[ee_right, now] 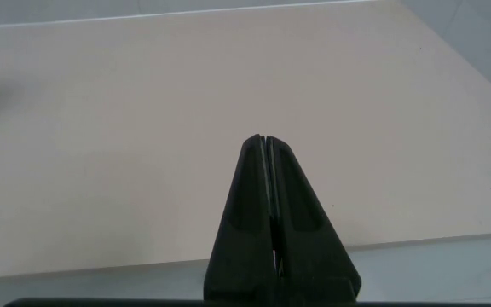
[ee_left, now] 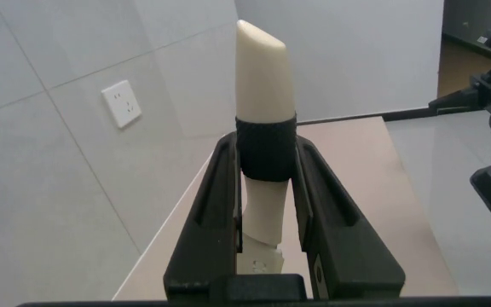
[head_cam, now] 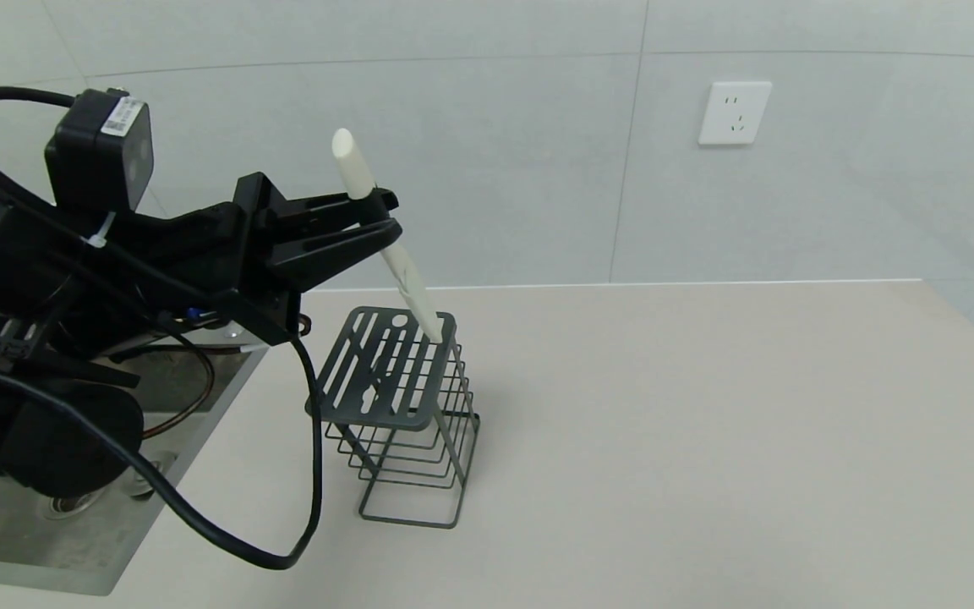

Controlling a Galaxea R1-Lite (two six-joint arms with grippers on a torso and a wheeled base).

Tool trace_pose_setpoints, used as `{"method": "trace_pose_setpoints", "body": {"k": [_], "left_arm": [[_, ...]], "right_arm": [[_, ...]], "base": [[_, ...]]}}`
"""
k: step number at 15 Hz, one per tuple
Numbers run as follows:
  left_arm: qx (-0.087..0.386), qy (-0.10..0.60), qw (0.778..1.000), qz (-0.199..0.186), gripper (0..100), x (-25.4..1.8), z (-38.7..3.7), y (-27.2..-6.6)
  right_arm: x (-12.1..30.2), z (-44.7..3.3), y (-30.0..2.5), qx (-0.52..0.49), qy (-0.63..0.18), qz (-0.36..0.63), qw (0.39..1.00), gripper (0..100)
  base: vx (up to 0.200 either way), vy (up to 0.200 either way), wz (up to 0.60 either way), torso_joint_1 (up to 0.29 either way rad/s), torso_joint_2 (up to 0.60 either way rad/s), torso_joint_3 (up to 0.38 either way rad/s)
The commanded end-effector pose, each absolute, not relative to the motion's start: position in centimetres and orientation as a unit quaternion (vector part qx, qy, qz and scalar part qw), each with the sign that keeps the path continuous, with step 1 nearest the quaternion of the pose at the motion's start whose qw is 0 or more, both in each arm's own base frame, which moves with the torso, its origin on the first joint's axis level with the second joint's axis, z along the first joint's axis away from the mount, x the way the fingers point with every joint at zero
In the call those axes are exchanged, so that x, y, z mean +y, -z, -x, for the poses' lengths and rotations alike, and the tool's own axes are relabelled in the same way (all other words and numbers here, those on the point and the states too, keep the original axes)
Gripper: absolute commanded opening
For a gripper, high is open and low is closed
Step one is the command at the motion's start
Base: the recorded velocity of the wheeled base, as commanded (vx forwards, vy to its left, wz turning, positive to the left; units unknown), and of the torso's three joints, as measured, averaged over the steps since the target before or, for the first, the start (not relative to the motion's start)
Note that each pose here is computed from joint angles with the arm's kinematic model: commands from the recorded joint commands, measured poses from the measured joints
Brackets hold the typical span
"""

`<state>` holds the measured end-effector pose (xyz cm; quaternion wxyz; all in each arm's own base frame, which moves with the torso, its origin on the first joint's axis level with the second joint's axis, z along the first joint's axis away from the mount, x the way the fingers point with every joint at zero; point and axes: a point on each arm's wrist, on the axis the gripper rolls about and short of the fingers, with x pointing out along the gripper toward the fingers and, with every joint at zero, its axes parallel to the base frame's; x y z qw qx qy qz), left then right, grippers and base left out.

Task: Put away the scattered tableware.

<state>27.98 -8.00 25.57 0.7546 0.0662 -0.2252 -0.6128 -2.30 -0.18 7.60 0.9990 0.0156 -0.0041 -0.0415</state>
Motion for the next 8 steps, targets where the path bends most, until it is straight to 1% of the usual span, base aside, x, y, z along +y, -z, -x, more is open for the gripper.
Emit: {"method": "trace_pose_setpoints", "body": {"k": [1,3,7,8], "left_arm": [[-0.222,0.612,0.756,-0.065,0,-7.94,-28.10,-25.38],[-0.220,0.607,0.761,-0.066,0,-7.56,-28.27,-25.22],[-0.220,0.606,0.761,-0.066,0,-7.52,-28.28,-25.22],[-0.215,0.607,0.763,-0.064,0,-7.56,-28.50,-24.91]], "right_arm": [[-0.18,2.29,-7.61,-0.004,0.041,-0.015,0.999,0],[-0.18,2.29,-7.61,-0.004,0.041,-0.015,0.999,0],[-0.18,2.29,-7.61,-0.004,0.041,-0.015,0.999,0],[-0.18,2.29,-7.61,-0.004,0.041,-0.015,0.999,0]], "base": [[0.000,0.000,0.00,0.000,0.00,0.000],[0.000,0.000,0.00,0.000,0.00,0.000],[0.000,0.000,0.00,0.000,0.00,0.000],[0.000,0.000,0.00,0.000,0.00,0.000]]}}
